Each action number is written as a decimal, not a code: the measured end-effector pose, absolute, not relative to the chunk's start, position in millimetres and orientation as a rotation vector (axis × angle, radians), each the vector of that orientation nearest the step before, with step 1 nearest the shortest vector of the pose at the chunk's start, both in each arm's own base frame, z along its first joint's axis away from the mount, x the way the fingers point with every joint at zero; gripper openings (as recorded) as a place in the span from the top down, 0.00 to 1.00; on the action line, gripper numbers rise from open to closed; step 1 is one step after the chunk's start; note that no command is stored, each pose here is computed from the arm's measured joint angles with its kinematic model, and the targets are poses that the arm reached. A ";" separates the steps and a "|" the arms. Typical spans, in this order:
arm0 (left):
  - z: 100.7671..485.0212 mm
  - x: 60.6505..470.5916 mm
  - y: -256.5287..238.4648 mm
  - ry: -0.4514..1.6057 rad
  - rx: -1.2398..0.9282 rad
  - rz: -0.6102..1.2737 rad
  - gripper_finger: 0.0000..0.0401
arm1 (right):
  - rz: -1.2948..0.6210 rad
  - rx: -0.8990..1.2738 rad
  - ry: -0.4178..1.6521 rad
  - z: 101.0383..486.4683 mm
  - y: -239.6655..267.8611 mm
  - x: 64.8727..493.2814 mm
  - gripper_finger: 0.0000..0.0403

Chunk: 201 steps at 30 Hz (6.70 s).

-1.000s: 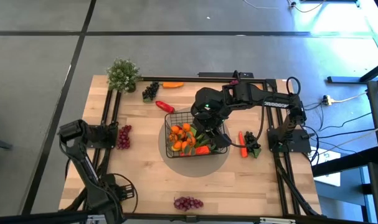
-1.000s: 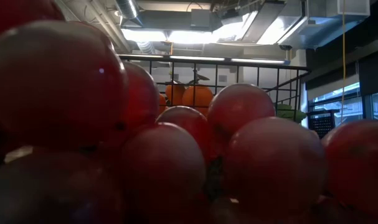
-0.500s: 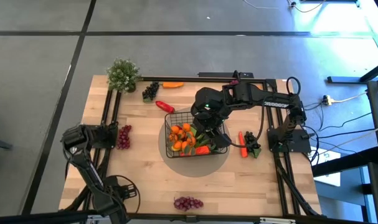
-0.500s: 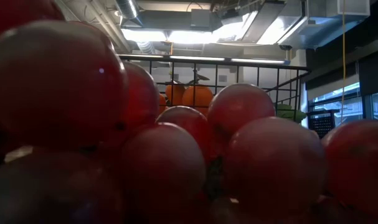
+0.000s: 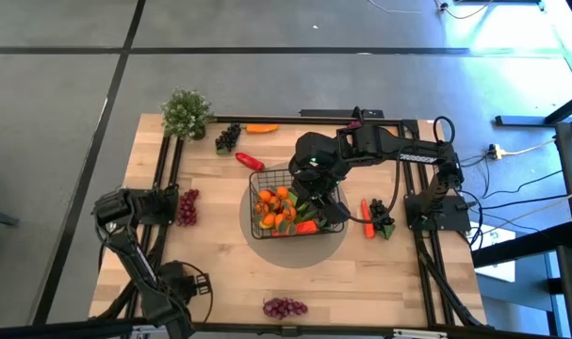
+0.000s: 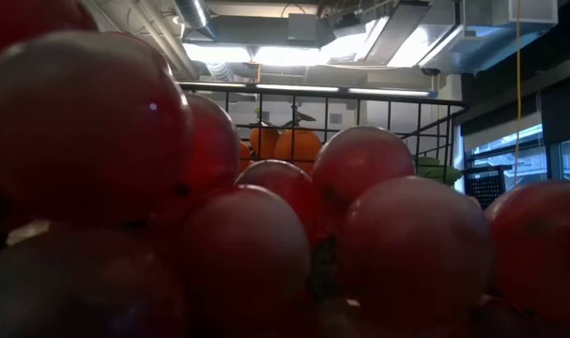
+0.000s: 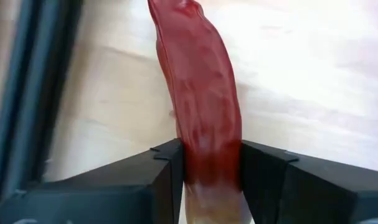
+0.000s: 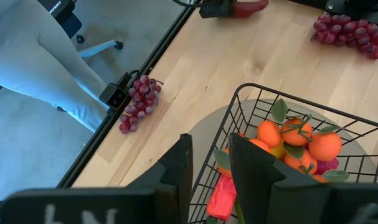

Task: Build produce basket
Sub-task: Put the bottom red chilli pepper into the basket

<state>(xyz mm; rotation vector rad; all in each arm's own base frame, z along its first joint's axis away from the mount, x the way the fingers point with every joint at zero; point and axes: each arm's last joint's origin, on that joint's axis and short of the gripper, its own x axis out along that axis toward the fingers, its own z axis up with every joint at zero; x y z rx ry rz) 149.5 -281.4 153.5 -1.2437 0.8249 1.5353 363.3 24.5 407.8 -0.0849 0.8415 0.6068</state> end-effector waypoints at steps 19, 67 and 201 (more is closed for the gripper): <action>159.4 185.5 -240.8 0.845 -0.820 1.385 0.72 | 0.607 -0.085 0.841 408.0 24.5 363.2 0.77; 266.7 186.3 -211.2 0.907 -0.472 0.687 0.74 | 0.605 -0.092 0.815 409.5 24.6 365.1 0.77; 216.1 405.0 47.9 0.792 0.260 0.131 0.68 | -0.360 -0.083 0.875 473.3 -4.4 253.1 0.77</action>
